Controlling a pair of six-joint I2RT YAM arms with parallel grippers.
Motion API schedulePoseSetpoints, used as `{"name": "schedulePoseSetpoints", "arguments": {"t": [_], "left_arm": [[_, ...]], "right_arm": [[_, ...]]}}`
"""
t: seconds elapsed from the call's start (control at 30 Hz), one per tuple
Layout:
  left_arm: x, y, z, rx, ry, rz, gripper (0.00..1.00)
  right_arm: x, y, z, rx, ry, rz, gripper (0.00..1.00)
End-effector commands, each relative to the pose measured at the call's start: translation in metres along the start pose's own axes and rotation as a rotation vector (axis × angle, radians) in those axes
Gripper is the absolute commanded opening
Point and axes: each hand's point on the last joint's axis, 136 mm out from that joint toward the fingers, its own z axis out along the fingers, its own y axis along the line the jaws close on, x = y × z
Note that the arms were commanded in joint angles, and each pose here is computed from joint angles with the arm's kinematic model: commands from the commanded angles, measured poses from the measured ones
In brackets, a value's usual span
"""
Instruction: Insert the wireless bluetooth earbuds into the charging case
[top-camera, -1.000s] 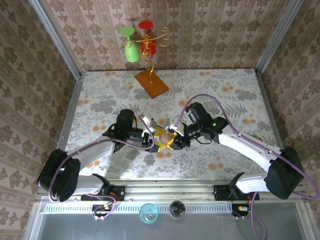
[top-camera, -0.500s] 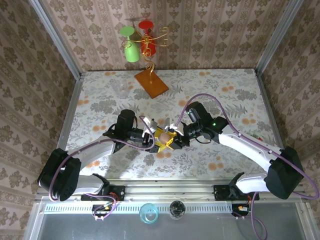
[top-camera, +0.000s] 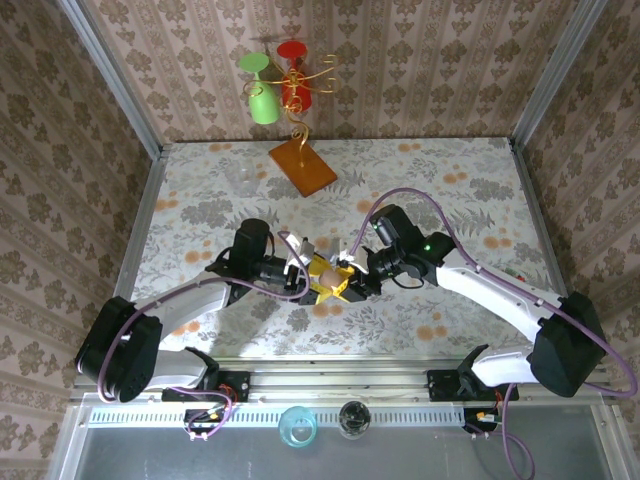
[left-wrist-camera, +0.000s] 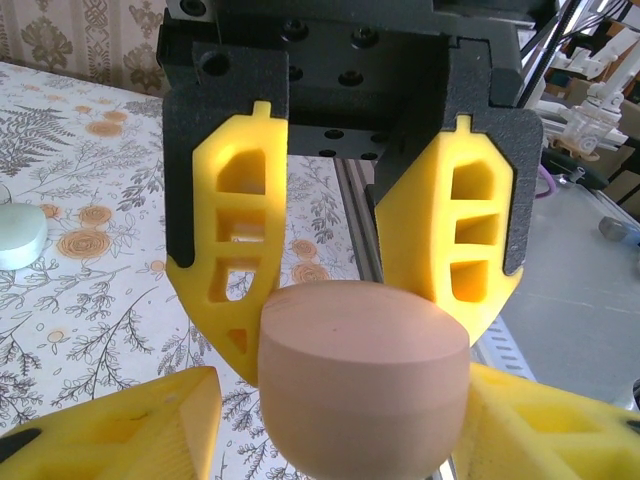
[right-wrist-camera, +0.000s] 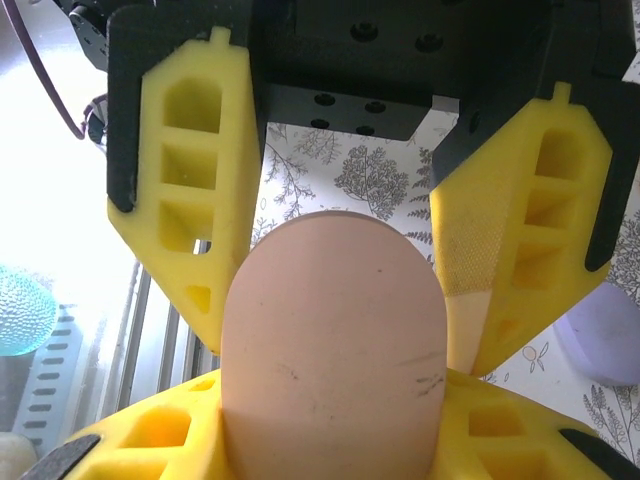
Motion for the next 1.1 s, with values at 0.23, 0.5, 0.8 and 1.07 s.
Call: {"name": "schedulePoseSetpoints", "arguments": {"t": [0.23,0.5,0.8,1.07], "left_arm": [[-0.010,-0.004,-0.001,0.026,-0.015,0.026,0.47],[-0.010,-0.006,-0.001,0.035,-0.019,0.046,0.33],[-0.011,-0.006,-0.006,0.000,-0.040,0.107,0.33],[-0.008,-0.002,-0.009,-0.047,-0.043,0.152,0.33]], "right_arm": [[-0.009,0.003,-0.002,-0.018,-0.021,-0.011,0.26],[-0.013,-0.010,-0.004,0.052,-0.037,-0.005,0.49],[-0.017,-0.032,-0.022,0.149,-0.111,0.093,0.71],[-0.020,-0.039,-0.036,0.175,-0.153,0.143,0.71]]}}
